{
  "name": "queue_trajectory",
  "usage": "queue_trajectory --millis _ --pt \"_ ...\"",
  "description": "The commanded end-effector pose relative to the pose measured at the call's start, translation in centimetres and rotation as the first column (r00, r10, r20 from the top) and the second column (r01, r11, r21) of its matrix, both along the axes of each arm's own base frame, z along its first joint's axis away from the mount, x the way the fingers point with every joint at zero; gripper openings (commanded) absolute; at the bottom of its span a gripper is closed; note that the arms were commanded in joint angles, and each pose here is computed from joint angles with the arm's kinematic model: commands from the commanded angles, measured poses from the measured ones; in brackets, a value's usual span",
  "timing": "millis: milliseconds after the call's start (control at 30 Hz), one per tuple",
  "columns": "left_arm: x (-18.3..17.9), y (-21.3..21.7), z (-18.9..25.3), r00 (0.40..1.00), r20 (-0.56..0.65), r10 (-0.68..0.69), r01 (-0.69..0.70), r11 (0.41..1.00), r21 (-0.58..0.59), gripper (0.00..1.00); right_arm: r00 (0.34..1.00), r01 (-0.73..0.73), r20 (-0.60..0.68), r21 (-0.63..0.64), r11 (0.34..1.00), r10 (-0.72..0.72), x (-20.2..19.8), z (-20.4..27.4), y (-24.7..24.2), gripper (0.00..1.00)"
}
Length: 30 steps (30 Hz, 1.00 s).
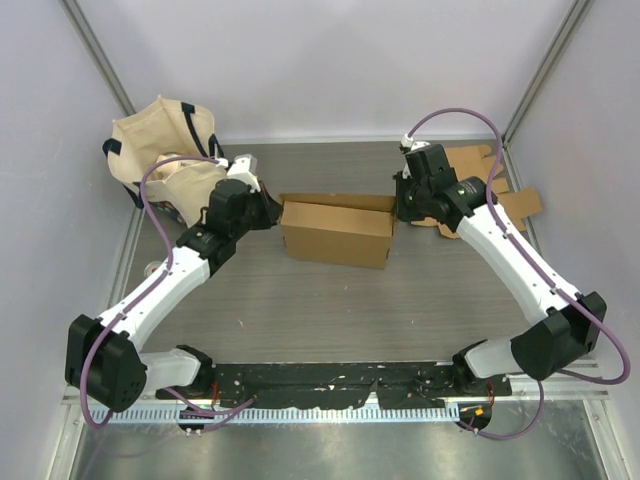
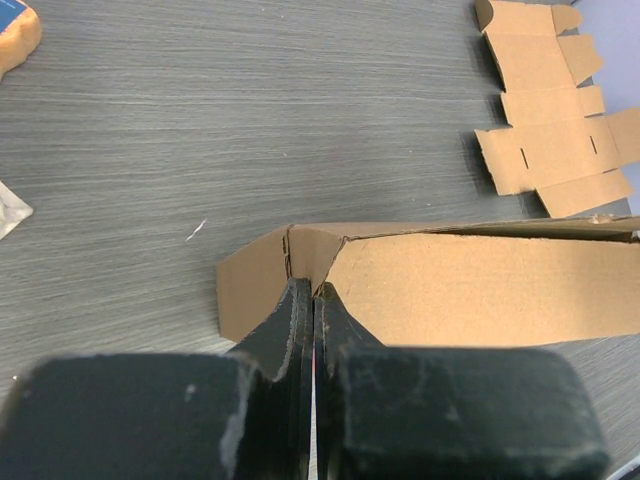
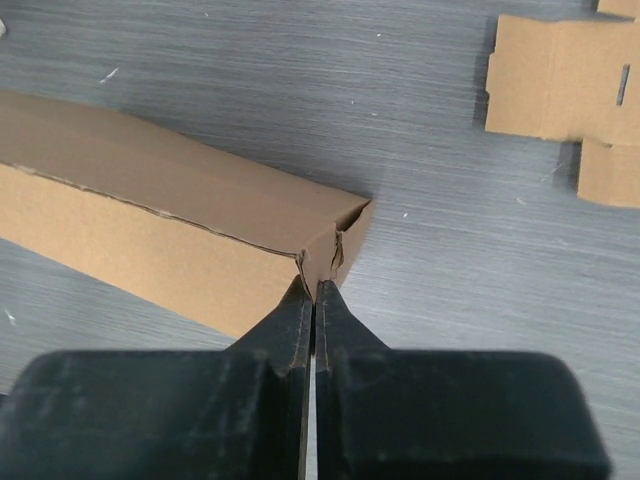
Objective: Fold the paper box
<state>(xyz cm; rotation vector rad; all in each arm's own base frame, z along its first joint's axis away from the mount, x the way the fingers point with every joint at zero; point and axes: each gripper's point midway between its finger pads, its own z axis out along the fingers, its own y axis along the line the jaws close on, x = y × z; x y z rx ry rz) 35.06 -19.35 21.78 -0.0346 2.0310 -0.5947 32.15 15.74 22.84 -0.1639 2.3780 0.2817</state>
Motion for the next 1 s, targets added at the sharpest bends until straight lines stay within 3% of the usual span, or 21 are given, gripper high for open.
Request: queue_trajectory --millis 0,133,433,767,967 --pt "-1.5 -0.2 -2.4 0.995 -0.095 -0.019 0.022 0.999 0.030 0.00 0.981 0.189 -0.079 0.143 0.971 -0.180 0.7 1.3 1.0 0.02" --pt "-1.9 -0.2 -2.9 0.994 -0.103 -0.022 0.026 0.999 0.033 0.00 0.975 0.206 -0.111 0.140 0.968 -0.192 0.8 -0.3 1.2 0.02" --pt "-2.2 -0.4 -3.2 0.994 -0.107 -0.026 0.030 0.999 0.032 0.00 0.988 0.129 0.079 0.041 0.991 -0.132 0.6 -1.8 0.0 0.02" --pt "-2.9 0.1 -4.3 0.992 -0.126 -0.010 0.016 0.999 0.045 0.00 0.996 0.018 0.093 -0.052 0.998 -0.013 -0.3 -3.9 0.1 0.02" --pt "-3.3 -0.1 -5.2 0.990 -0.143 -0.016 0.023 0.999 0.048 0.00 0.973 0.027 0.230 -0.105 0.994 -0.002 -1.3 -5.3 0.7 0.02"
